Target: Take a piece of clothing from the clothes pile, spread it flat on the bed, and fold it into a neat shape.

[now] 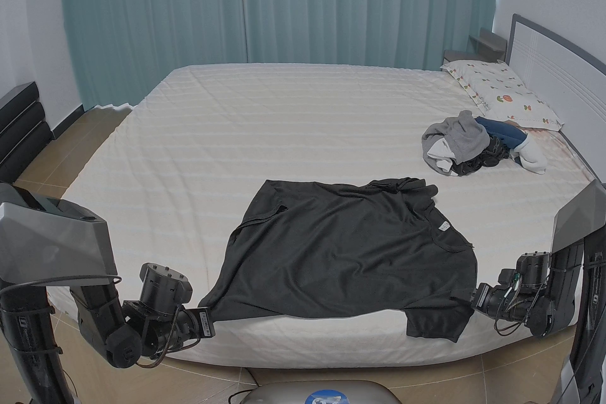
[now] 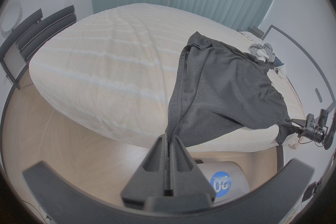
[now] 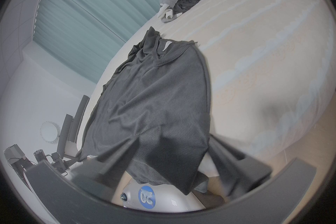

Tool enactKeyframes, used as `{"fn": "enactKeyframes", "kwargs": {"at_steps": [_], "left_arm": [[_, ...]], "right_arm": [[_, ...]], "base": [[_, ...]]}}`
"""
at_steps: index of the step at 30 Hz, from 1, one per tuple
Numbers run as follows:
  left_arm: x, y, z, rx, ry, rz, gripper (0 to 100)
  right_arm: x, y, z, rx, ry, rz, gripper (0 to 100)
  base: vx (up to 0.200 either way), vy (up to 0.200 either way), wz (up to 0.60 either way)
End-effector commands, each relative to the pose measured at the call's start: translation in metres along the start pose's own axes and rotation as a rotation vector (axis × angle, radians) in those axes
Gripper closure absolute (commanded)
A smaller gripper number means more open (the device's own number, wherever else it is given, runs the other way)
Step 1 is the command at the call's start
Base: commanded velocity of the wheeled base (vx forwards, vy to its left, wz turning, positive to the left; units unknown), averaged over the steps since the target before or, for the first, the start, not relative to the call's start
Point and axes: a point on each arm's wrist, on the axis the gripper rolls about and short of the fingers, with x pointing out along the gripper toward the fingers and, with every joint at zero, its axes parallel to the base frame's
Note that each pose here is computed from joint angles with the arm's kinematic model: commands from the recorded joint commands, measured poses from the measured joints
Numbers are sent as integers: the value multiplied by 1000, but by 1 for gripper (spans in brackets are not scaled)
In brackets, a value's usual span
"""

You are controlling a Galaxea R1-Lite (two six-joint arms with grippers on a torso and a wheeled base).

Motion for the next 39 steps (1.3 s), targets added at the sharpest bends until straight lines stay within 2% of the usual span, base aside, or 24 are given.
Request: {"fn": "enactKeyframes", "kwargs": {"at_steps": [1, 7, 13, 19, 25, 26, 27, 28, 32, 39], "left_arm": [[6, 3, -4, -1, 22, 17, 100], [6, 4, -6, -4, 27, 21, 100], [4, 5, -8, -1, 39, 23, 100], [3, 5, -14, 9, 63, 21, 100], [6, 1, -16, -19, 75, 0, 100], [6, 0, -16, -27, 79, -15, 100], [6, -1, -16, -30, 81, -19, 100], [6, -2, -14, -56, 85, -43, 0], [7, -6, -7, -127, 71, -75, 0], [-3, -4, 17, -189, -14, -123, 0]], "right_arm": [[1, -3, -2, 8, 9, -13, 100], [-16, -15, 4, 24, -5, -66, 100], [-28, -30, 10, -31, 12, -130, 100], [-28, -35, 18, -34, -24, -134, 100], [-26, -35, 17, -35, -17, -129, 100], [-25, -34, 16, -37, -14, -124, 0], [-25, -34, 16, -36, -12, -123, 0], [-24, -33, 16, -32, -16, -115, 0], [-25, -30, 21, -12, -53, -87, 0], [-29, -20, 39, 120, -160, -15, 0]], "base": [[0, 0, 0], [0, 0, 0], [0, 0, 0], [0, 0, 0], [0, 0, 0], [0, 0, 0], [0, 0, 0], [0, 0, 0], [0, 0, 0], [0, 0, 0]]}}
